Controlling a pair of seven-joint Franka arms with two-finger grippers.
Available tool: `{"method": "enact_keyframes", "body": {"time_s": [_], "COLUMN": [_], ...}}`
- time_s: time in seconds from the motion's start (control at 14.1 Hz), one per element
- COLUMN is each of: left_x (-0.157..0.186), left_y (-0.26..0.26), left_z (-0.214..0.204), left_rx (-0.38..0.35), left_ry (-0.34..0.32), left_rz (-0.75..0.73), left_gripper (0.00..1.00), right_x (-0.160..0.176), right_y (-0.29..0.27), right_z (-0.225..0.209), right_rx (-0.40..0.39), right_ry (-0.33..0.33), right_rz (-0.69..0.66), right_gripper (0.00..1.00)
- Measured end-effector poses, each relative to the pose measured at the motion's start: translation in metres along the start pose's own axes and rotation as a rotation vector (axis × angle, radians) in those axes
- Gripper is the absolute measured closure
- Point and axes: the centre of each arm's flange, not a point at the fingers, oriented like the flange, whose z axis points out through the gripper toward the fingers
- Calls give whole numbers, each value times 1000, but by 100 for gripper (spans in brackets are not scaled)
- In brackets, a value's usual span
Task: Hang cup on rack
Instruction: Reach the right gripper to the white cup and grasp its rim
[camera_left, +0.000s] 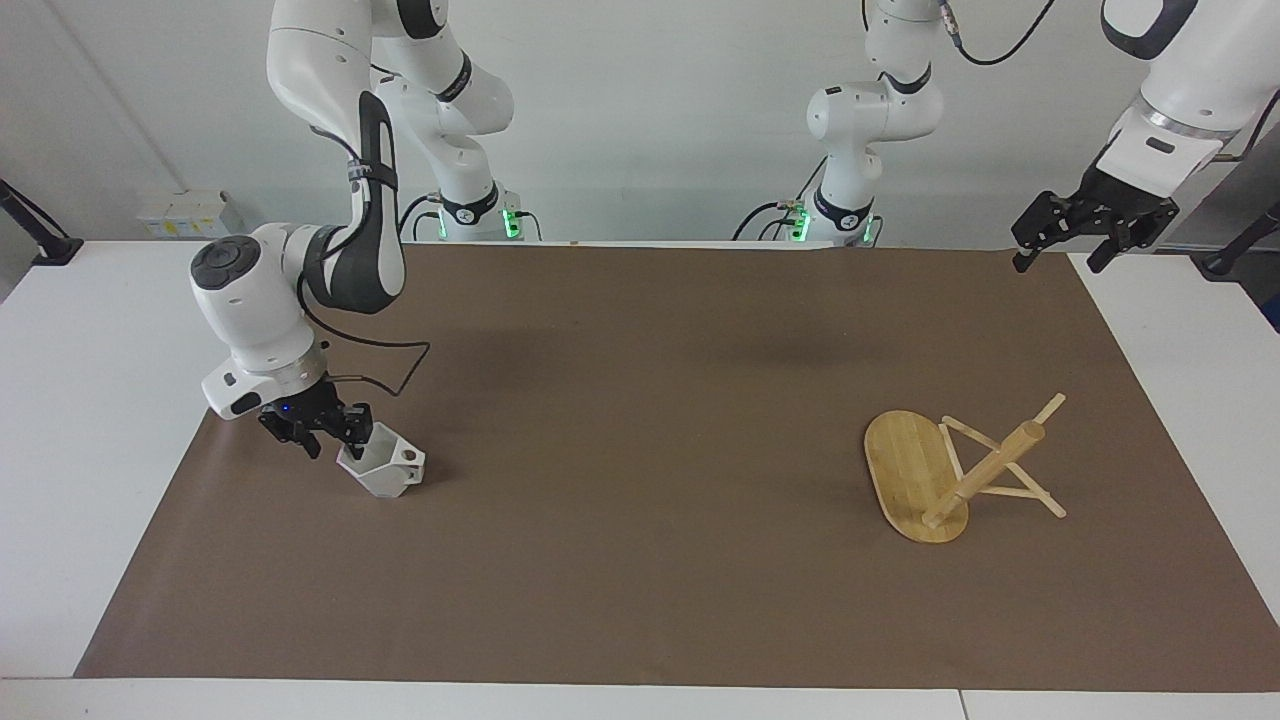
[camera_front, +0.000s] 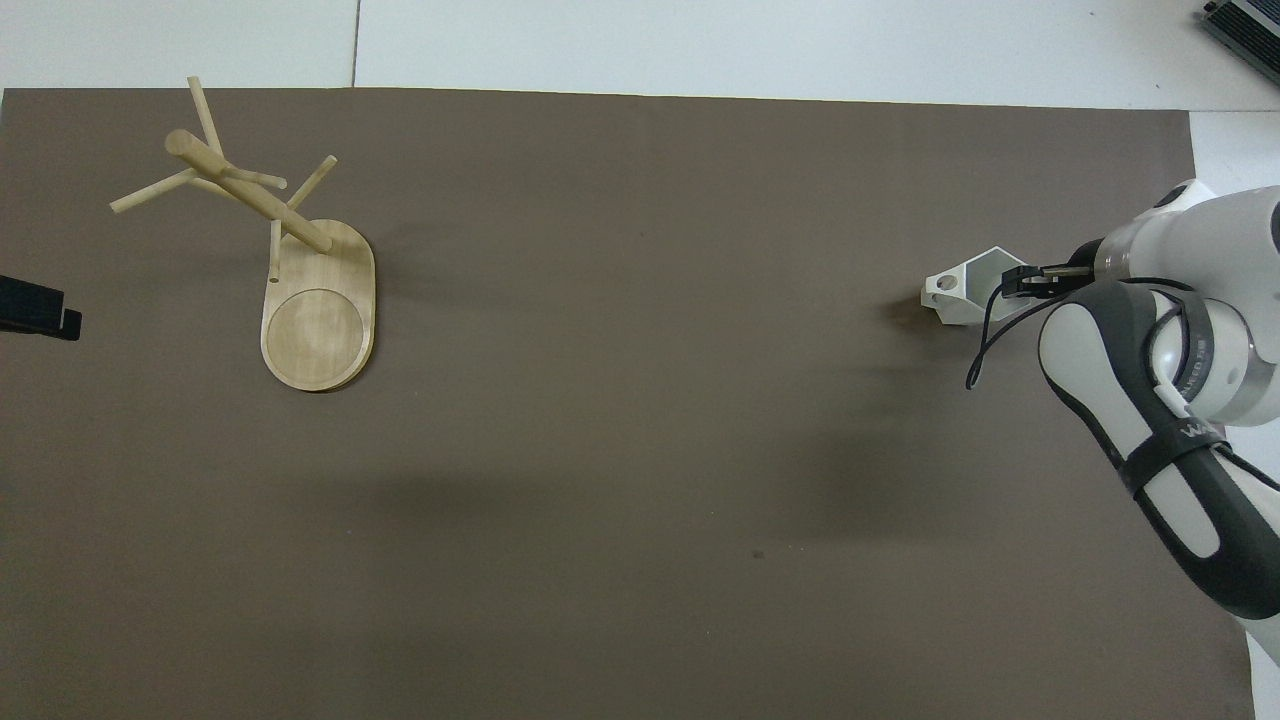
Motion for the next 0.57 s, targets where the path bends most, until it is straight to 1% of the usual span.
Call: {"method": "enact_keyframes", "body": {"time_s": [0.14,0.21,0.35,0.43,0.5,0.57], "left_x": [0,0,0,0,0,0], "left_y": [0,0,1,1,1,1], "left_z": [0,0,0,0,0,0], "left_rx": [0,0,0,0,0,0], "left_ry": [0,0,0,0,0,0], "left_rz": [0,1,1,2,2,2], "left_gripper": [0,0,0,0,0,0], "right_x": [0,0,0,0,0,1], "right_y": [-2,-3,-4,-4,-4,-5], "right_z": [0,0,0,0,0,0], "right_rx": [2,3,3,3,4,6], "right_ry": [0,0,0,0,0,1], "right_rz": [2,13,32,34,33,35], "right_gripper": [61,62,74,74,79,93]}}
